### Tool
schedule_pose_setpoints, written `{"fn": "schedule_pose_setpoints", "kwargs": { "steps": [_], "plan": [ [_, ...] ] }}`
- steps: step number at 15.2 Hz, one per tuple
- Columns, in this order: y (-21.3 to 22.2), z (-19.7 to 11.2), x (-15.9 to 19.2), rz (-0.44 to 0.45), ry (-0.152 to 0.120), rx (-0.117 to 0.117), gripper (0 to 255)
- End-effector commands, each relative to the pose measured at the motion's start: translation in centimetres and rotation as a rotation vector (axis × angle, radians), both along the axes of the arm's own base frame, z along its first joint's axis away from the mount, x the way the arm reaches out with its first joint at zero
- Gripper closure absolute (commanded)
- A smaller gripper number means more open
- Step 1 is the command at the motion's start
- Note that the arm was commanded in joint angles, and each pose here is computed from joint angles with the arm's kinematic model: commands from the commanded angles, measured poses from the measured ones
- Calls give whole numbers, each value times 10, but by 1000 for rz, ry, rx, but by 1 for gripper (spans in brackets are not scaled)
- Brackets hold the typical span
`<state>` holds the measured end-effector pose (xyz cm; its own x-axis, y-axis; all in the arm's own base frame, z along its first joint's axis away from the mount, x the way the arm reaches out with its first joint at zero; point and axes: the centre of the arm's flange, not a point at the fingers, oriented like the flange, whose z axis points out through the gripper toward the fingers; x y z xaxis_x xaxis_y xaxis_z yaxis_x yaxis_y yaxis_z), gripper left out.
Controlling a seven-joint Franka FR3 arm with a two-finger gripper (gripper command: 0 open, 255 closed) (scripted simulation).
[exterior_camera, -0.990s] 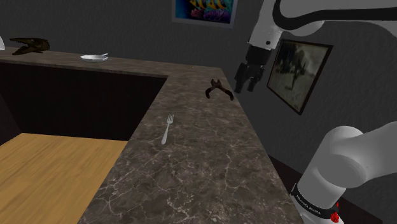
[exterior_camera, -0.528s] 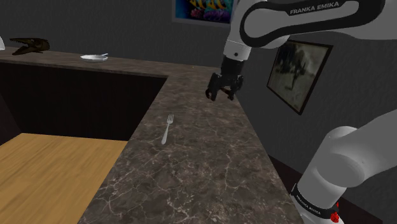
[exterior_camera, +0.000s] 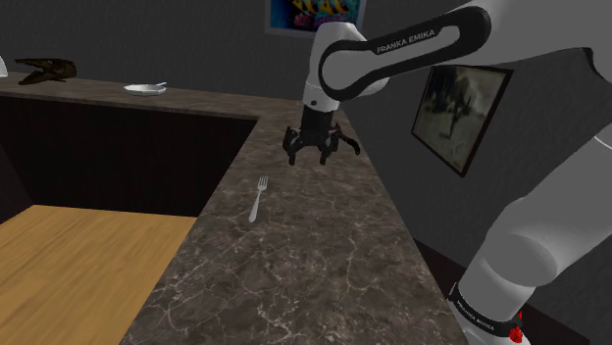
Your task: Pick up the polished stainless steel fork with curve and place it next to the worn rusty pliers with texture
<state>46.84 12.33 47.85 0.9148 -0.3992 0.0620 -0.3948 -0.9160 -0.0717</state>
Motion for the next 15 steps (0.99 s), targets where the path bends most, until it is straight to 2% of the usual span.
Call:
{"fn": "schedule_pose_setpoints", "kwargs": {
  "steps": [1, 15],
  "plan": [
    [12, -15, 22, -54, 3, -5, 0],
    [46, -111, 171, -391, 28, -46, 0]
  ]
}}
